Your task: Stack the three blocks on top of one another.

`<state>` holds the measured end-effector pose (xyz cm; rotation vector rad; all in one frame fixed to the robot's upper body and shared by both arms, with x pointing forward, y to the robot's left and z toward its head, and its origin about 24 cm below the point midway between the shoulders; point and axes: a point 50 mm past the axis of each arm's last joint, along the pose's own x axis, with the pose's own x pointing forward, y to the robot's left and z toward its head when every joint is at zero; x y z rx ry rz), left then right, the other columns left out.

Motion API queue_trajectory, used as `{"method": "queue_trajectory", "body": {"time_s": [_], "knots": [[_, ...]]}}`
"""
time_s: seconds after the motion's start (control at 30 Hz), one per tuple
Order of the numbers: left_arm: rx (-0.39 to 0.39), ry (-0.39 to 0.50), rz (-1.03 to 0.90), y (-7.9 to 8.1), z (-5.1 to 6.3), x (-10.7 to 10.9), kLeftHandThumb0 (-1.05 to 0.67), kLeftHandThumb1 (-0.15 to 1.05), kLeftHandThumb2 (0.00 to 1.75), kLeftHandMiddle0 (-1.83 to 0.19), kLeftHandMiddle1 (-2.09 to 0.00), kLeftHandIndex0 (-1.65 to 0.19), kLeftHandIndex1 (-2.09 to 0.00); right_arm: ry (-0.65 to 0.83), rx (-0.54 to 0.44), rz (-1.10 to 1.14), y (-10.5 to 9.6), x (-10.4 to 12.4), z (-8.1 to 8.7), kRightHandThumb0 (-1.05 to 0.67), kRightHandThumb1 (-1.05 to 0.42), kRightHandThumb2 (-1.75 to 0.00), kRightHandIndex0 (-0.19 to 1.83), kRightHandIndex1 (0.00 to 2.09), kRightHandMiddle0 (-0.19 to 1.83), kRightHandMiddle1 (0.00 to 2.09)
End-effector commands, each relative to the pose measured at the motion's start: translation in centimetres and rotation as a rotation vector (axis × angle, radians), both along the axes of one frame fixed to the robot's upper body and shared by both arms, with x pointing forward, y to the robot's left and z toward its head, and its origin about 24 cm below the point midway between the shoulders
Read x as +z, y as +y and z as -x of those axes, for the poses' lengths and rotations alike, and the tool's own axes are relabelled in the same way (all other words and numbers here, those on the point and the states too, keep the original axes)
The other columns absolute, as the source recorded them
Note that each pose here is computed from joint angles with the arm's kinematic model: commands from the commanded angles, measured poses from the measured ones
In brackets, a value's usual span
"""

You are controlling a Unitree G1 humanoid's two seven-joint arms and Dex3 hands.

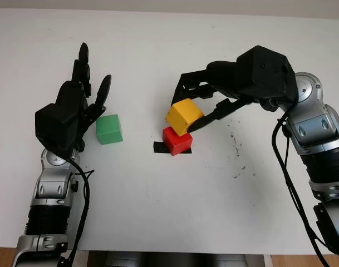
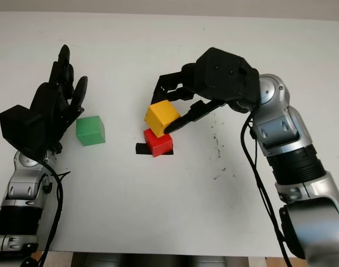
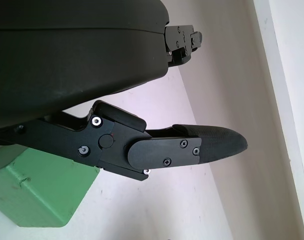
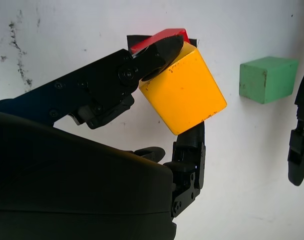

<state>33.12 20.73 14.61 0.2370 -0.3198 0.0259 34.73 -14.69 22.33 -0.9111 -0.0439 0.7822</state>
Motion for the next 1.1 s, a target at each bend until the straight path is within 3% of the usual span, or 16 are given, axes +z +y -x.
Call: {"method": "queue_trajectory", "body": {"time_s": [0.0,1.07], "knots": [[0.005,-0.015,0.004,0.0,0.1,0.2,-0.84,1.05,0.47,0.15,-0.06,0.12,-0.06,-0.003,0.002,-0.007,-0.2,0.2,0.3,-0.42,-0.89,-0.05,0.39,0.06,0.35,1.66],[0.004,-0.001,-0.009,-0.1,0.3,0.0,-0.87,1.05,0.47,0.17,-0.05,0.14,-0.05,-0.012,-0.034,0.022,1.3,-1.4,0.5,-0.43,-0.91,-0.05,0.39,0.06,0.35,1.66]]}}
